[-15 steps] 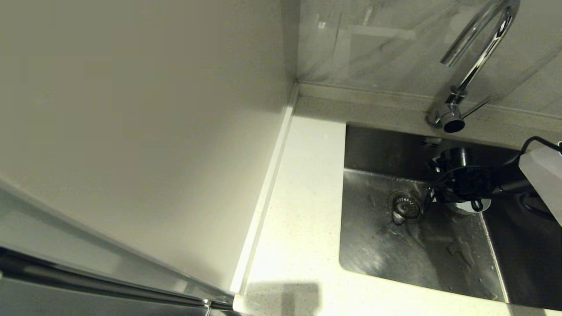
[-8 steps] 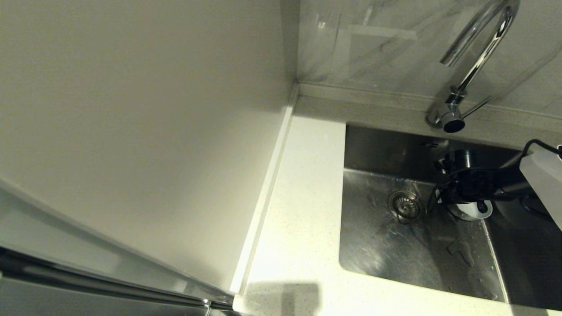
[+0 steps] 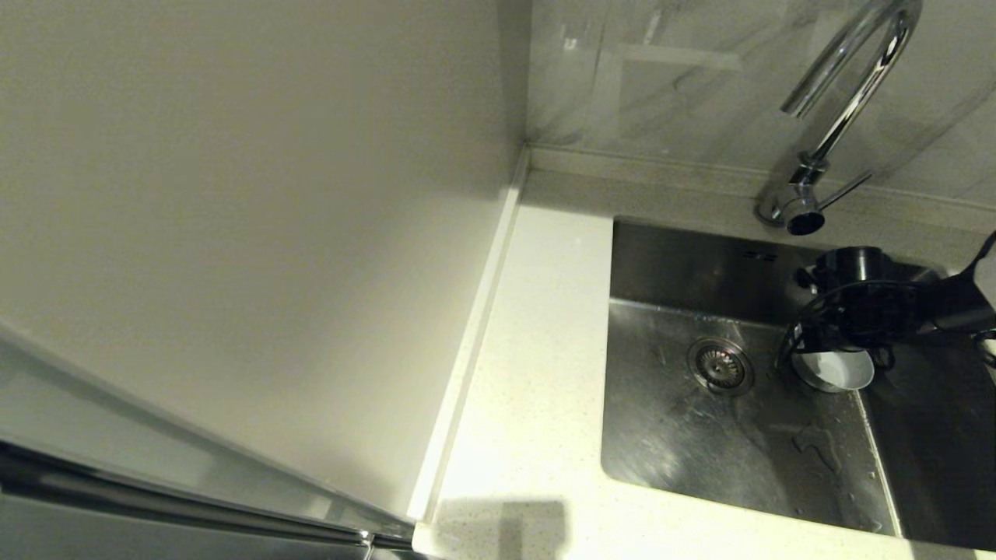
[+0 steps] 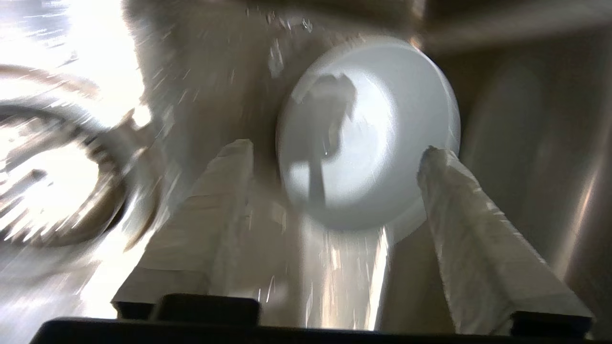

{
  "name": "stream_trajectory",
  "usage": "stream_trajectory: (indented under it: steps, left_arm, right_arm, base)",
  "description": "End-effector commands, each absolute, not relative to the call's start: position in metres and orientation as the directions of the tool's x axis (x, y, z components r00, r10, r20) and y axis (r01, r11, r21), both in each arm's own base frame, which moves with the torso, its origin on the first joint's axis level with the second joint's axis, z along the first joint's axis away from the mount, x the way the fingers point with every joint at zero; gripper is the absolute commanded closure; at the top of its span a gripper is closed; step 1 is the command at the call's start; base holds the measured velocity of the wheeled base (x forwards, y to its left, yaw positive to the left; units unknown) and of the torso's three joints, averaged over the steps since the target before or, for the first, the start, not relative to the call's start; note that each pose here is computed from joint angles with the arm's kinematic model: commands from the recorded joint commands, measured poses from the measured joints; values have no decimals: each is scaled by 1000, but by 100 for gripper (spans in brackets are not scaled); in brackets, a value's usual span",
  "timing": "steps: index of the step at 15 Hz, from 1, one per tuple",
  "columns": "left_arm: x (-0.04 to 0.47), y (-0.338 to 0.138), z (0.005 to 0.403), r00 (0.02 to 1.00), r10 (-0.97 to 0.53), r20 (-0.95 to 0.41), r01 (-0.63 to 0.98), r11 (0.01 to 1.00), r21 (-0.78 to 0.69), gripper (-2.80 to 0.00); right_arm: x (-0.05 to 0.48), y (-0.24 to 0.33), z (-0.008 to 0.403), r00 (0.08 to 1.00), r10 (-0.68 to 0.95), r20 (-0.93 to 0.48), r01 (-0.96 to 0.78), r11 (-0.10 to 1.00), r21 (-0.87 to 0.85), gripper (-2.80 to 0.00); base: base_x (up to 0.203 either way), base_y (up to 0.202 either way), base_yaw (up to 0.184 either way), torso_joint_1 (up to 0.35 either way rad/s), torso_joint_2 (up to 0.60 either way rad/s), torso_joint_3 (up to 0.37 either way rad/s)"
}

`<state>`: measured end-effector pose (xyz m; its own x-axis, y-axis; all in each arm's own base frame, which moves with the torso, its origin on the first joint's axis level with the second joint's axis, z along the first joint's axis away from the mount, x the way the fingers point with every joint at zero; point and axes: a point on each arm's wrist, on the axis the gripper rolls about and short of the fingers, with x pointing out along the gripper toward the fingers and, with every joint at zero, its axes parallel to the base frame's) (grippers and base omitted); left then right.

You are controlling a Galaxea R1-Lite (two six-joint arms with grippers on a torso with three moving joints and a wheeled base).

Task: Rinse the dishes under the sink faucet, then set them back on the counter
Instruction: Put a bowl into the sink

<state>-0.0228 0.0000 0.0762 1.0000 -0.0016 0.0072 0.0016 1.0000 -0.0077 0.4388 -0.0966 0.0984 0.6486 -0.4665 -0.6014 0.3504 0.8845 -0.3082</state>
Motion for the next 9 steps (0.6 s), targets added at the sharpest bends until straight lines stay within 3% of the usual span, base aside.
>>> stream_trajectory:
  steps: [1, 5, 9]
  left_arm:
    - [-23, 0, 75, 1000, -2, 5, 2, 1000, -8, 0]
    - [-23, 0, 76, 1000, -2, 6, 2, 1000, -8, 0]
    - [-23, 0, 75, 1000, -2, 5, 2, 1000, -8, 0]
  right_arm:
    - [375, -84, 178, 729, -447, -518, 375, 894, -244, -280]
    - [236, -66, 253, 815, -388, -431, 360, 921, -148, -280]
    - [131, -55, 266, 774, -399, -492, 382, 914, -140, -280]
  base:
    - [0, 0, 0, 0, 0, 0]
    - [0, 0, 0, 0, 0, 0]
    - [0, 0, 0, 0, 0, 0]
